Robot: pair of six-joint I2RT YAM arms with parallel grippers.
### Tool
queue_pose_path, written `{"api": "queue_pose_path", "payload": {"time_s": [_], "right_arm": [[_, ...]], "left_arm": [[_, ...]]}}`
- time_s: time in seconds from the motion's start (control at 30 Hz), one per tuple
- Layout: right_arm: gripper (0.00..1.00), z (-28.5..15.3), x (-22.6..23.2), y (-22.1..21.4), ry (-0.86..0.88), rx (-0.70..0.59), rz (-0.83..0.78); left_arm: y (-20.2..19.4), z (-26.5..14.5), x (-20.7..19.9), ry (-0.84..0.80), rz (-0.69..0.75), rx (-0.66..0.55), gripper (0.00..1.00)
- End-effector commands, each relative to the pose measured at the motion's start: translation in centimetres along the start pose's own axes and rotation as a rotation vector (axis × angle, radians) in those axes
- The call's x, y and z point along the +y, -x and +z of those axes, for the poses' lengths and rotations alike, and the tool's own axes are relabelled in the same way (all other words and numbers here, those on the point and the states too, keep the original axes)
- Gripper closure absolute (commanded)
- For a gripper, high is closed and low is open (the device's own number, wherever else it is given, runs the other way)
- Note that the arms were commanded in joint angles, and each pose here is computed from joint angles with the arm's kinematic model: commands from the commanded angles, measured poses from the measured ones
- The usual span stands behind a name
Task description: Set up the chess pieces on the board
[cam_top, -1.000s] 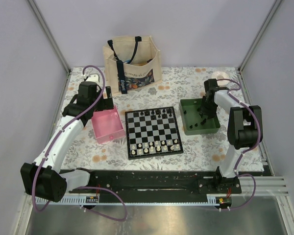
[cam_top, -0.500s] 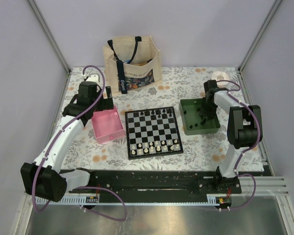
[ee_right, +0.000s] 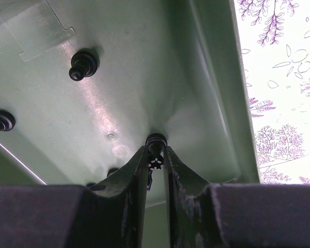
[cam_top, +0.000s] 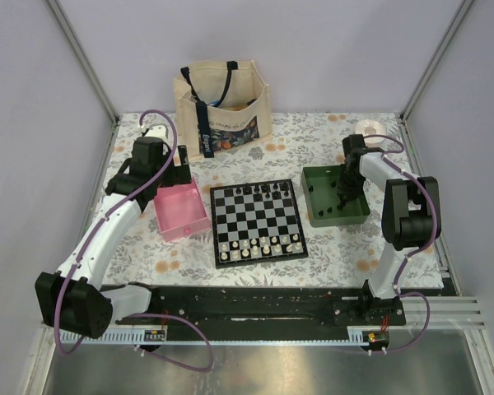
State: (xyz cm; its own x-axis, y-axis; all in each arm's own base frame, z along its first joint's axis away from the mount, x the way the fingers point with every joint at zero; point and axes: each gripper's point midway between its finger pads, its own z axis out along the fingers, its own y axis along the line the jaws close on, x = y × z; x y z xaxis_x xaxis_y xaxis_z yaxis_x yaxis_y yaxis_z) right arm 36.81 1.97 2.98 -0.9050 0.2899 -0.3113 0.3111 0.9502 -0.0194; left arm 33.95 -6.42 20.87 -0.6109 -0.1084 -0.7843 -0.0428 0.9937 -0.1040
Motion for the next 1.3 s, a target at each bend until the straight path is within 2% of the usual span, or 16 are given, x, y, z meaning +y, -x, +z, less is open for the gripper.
{"api": "queue_pose_path", "payload": {"time_s": [0.0,0.03,0.13,0.33,0.47,0.7,0.77,0.8,0.87,1.27], "right_arm": [[0.83,-0.1,0.1,0.5,0.012,-0.016,0.014],[0.89,-0.1,0.2,0.5,0.017,-0.014,0.013],[0.93,-0.8,0.4,0.9,0.028,-0.031,0.008],[0.94,-5.3,0.6,4.4,0.056,-0.155,-0.006],[0.94,-9.1,2.0,6.5,0.146,-0.227,-0.003],[0.94,-14.6,5.9,7.4,0.249,-0.299,-0.08],[0.94,-16.1,8.2,7.3,0.283,-0.324,-0.125],[0.94,-17.6,11.3,6.7,0.329,-0.338,-0.183],[0.94,-19.2,14.4,6.6,0.373,-0.36,-0.233],[0.94,-21.1,31.9,1.7,0.527,-0.333,-0.529]], "left_arm": [[2.0,-0.3,-0.9,-0.036,-0.006,-0.06,0.01],[1.9,-0.3,-0.9,-0.037,-0.005,-0.059,0.01],[2.0,-0.3,-0.9,-0.037,-0.004,-0.06,0.01],[2.1,-0.4,-0.8,-0.036,-0.007,-0.067,0.01],[2.3,-0.5,-0.9,-0.037,-0.008,-0.071,0.01],[2.3,-0.7,-0.9,-0.038,-0.008,-0.074,0.01],[2.4,-0.8,-0.8,-0.037,-0.008,-0.079,0.01],[2.4,-0.8,-0.7,-0.033,-0.008,-0.078,0.01],[2.3,-0.9,-0.7,-0.033,-0.009,-0.078,0.01],[3.1,-2.0,0.6,0.032,-0.03,-0.132,0.01]]}}
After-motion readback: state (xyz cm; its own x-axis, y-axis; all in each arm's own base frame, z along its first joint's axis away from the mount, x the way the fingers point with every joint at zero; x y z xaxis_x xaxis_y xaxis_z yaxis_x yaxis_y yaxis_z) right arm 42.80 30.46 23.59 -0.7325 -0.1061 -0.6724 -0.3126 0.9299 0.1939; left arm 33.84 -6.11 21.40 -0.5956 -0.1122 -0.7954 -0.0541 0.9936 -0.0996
